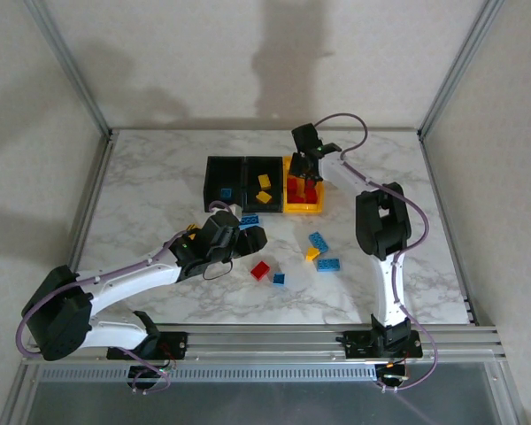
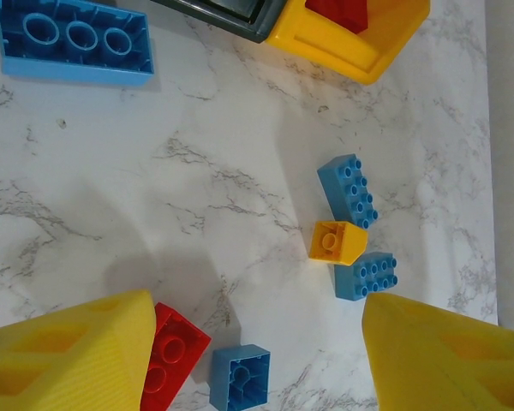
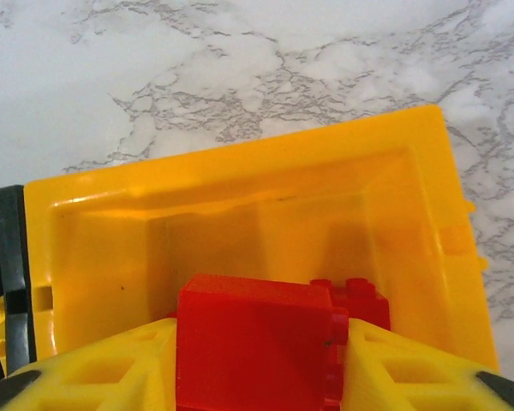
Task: Sort the legos into containers by color
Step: Place the lego in the container.
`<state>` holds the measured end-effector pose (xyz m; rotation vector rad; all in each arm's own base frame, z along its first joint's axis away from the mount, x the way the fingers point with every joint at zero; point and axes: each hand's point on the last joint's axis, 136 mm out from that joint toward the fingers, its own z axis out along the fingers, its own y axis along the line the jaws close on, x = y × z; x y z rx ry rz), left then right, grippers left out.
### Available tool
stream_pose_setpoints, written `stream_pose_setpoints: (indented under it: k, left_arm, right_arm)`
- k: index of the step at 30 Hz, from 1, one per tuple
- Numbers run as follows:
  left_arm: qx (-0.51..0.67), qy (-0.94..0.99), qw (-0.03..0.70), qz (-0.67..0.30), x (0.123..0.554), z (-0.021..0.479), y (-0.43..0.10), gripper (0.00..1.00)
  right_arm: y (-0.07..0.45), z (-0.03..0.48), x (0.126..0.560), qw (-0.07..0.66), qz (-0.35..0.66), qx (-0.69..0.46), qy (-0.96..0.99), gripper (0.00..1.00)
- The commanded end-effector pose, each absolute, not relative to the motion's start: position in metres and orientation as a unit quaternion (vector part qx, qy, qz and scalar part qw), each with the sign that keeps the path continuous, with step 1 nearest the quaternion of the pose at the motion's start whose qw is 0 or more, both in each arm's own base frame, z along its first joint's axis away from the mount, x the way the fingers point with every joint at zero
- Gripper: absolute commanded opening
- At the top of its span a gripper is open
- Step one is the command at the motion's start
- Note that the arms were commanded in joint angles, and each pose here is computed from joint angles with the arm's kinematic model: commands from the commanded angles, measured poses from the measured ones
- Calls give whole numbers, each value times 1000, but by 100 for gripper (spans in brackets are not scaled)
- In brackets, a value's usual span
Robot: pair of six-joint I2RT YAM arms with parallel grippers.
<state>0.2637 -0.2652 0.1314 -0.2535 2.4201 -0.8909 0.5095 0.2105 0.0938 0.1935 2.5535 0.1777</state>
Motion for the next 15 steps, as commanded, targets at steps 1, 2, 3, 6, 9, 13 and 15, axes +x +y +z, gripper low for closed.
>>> stream_pose_setpoints:
  k: [1,2,3,6,9,13,15]
  left_arm:
    - [-79,893,282,-341,267,143,-274,65]
    - [-78,893,281,-341,268,143,-275,65]
    - [-78,894,281,-341,268,142,-275,65]
    - [-78,894,281,-340,267,142,-275,65]
    - [-77,894,280,-340,267,142,-274,65]
    - [-79,894,283,-339,266,143,-272,65]
    - [-82,894,286,-336,266,144,-270,65]
  right_arm:
    - [211,89,515,274,63,68,957,49]
    - [212,88,516,273,63,68,957,51]
    - [212,88,517,273,63,68,958,53]
    - [214,89,519,274,67,69,957,55]
    - [214,92,521,277,67,70,956,57]
    - [213,107,517,286,72,72,953,56]
    - [212,121,510,297,79,69,949,56]
